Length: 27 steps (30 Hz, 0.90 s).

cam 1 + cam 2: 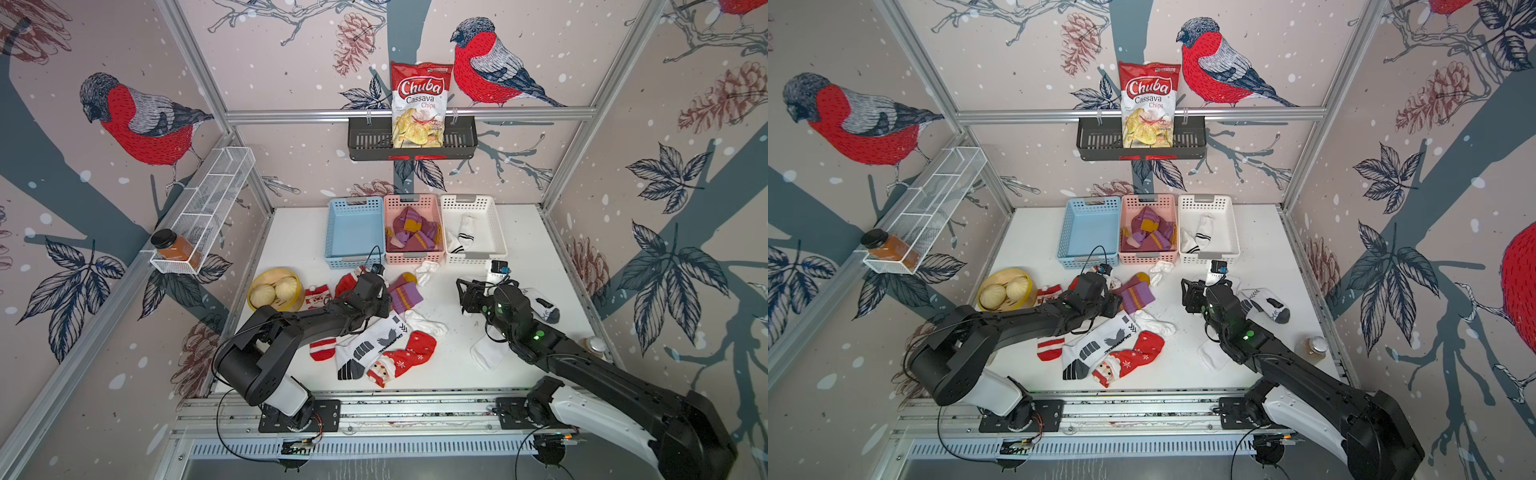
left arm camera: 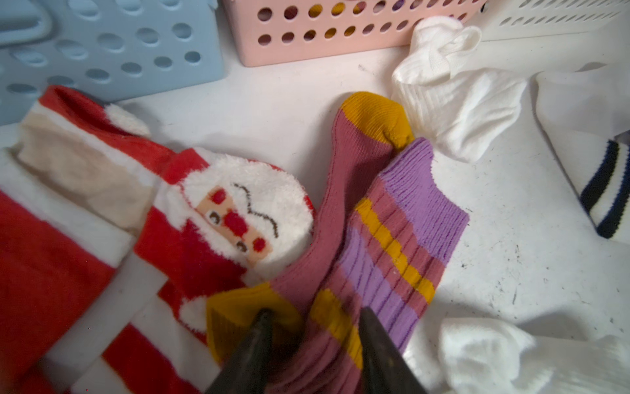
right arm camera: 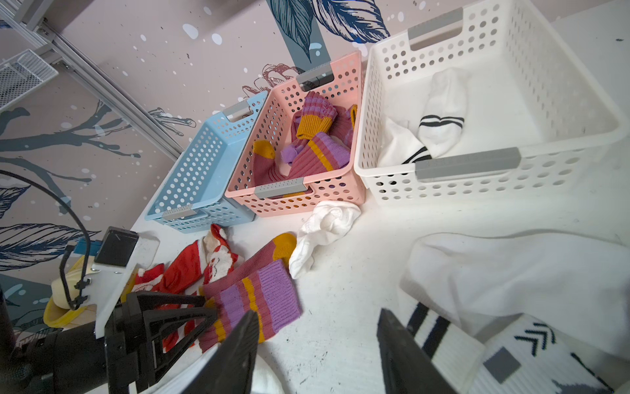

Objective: Sort the socks into the basket by color
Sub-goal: Pick up the sock at the center of the board.

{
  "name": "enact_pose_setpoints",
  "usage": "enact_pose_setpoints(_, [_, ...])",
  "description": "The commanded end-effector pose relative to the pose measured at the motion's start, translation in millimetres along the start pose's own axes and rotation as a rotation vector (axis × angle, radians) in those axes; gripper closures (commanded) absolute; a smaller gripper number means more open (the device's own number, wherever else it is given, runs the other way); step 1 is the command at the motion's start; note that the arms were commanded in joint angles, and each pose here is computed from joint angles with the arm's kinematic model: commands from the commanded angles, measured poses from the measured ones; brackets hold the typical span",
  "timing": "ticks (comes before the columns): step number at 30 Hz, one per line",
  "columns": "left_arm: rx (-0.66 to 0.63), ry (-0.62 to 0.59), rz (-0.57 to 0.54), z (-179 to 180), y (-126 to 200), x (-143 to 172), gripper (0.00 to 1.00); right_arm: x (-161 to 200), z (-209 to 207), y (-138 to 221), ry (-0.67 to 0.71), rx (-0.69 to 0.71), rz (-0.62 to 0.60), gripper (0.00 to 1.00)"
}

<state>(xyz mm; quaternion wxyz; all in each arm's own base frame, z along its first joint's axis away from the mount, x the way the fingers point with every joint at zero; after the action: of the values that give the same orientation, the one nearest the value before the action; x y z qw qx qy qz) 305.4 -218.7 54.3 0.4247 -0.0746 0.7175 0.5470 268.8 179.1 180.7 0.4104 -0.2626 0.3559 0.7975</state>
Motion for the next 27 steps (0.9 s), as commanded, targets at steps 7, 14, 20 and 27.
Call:
enact_pose_setpoints(7, [0.031, -0.011, -0.050, -6.6, 7.8, -15.2, 1.00, -7.8, 6.1, 2.8, -0.009, -0.026, -0.032, 0.42])
enact_pose_setpoints(14, [0.039, -0.036, -0.108, -9.0, 23.4, -38.6, 1.00, -7.1, 5.9, 2.8, -0.007, -0.028, -0.031, 0.42])
enact_pose_setpoints(20, [0.038, -0.063, -0.170, -10.5, 40.8, -66.5, 1.00, -7.9, 6.3, 3.1, -0.005, -0.030, -0.034, 0.42])
enact_pose_setpoints(27, [0.026, -0.096, -0.249, -10.9, 64.3, -100.9, 1.00, -6.8, 5.7, 3.3, -0.005, -0.030, -0.031, 0.42])
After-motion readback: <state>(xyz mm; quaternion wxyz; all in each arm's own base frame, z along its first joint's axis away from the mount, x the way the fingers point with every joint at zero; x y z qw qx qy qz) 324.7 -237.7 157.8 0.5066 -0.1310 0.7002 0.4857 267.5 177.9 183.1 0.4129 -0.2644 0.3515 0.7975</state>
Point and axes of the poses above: each gripper's point midway between its finger pads, its own y axis back along the fingers, its own z axis along the line the jaws close on, x = y × z, the point moved 1 cm from there along y, back along the fingers, and after that the axes turned 15 degrees about -y, right-handed, at the moved point
